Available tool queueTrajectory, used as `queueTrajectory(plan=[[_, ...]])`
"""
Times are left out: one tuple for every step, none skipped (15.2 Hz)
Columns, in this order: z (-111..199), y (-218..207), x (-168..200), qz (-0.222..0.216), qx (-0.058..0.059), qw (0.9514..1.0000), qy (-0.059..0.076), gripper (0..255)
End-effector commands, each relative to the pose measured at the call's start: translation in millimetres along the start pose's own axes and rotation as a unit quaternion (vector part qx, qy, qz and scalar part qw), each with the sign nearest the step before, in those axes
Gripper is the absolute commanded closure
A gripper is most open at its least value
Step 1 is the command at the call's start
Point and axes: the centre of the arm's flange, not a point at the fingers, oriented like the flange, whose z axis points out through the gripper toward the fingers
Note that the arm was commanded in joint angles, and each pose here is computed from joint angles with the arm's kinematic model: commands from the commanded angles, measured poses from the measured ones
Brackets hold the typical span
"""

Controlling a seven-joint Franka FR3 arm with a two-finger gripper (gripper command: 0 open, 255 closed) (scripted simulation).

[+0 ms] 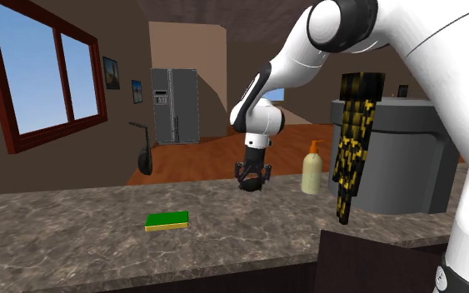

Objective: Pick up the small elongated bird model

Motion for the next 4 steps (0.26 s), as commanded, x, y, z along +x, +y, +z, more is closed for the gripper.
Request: queueTrajectory(plan=[[-10.2,-1.8,-0.8,0.000,0.000,1.0000,0.000,255],[-15.4,-2.6,-1.3,0.000,0.000,1.0000,0.000,255],[-16.2,-2.7,-1.4,0.000,0.000,1.0000,0.000,255],[-16.2,-2.7,-1.4,0.000,0.000,1.0000,0.000,255]])
